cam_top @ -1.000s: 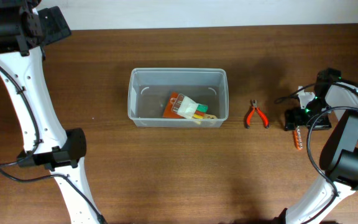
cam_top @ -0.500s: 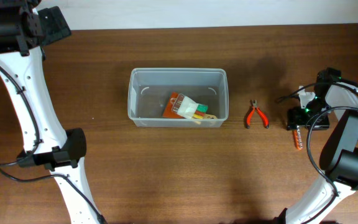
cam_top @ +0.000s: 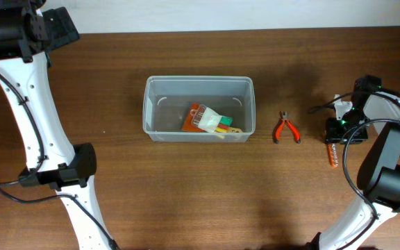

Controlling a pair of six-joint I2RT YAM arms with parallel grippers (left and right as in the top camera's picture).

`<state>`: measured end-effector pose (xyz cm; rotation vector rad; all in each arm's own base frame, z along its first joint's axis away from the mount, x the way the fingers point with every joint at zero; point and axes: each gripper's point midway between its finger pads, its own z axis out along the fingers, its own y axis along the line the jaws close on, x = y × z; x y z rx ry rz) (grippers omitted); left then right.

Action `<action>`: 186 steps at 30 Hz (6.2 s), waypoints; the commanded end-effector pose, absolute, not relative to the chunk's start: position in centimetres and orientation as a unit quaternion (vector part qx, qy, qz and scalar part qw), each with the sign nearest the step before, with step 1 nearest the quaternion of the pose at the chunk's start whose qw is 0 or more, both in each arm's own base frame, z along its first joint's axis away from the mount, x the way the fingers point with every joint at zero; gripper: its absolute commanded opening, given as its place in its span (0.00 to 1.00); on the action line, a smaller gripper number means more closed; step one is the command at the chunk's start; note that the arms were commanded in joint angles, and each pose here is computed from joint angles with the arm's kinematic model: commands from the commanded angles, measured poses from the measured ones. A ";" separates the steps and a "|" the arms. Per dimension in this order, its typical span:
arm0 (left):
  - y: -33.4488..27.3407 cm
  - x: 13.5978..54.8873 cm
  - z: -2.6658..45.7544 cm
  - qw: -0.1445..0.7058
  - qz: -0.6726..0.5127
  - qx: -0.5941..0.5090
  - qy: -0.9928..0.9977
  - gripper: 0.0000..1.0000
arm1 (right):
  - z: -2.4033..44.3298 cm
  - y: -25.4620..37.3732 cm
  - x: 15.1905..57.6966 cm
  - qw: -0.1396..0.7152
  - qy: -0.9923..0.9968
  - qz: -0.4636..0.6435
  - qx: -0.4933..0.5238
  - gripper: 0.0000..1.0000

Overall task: Pack container
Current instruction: 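Lower the right gripper and close it on the orange socket rail, then lift the socket rail and carry it left over the container, then lower the socket rail into the container and open the right gripper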

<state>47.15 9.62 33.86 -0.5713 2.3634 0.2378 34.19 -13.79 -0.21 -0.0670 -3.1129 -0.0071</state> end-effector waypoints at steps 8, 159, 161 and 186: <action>10.1 46.4 35.2 0.355 0.101 -0.221 0.903 0.99 | -1.2 -13.1 33.9 0.020 -0.999 -0.028 -0.028 0.36; 10.1 46.4 35.2 0.355 0.101 -0.221 0.903 0.99 | 9.9 23.7 42.1 -0.077 -0.875 -0.024 0.478 0.29; 10.1 46.4 35.2 0.355 0.101 -0.221 0.903 0.99 | 9.9 23.6 42.0 -0.074 -0.875 -0.024 0.477 0.30; 10.1 46.4 35.2 0.355 0.101 -0.221 0.903 0.99 | 27.2 9.1 40.9 -0.165 -0.937 0.074 0.298 0.99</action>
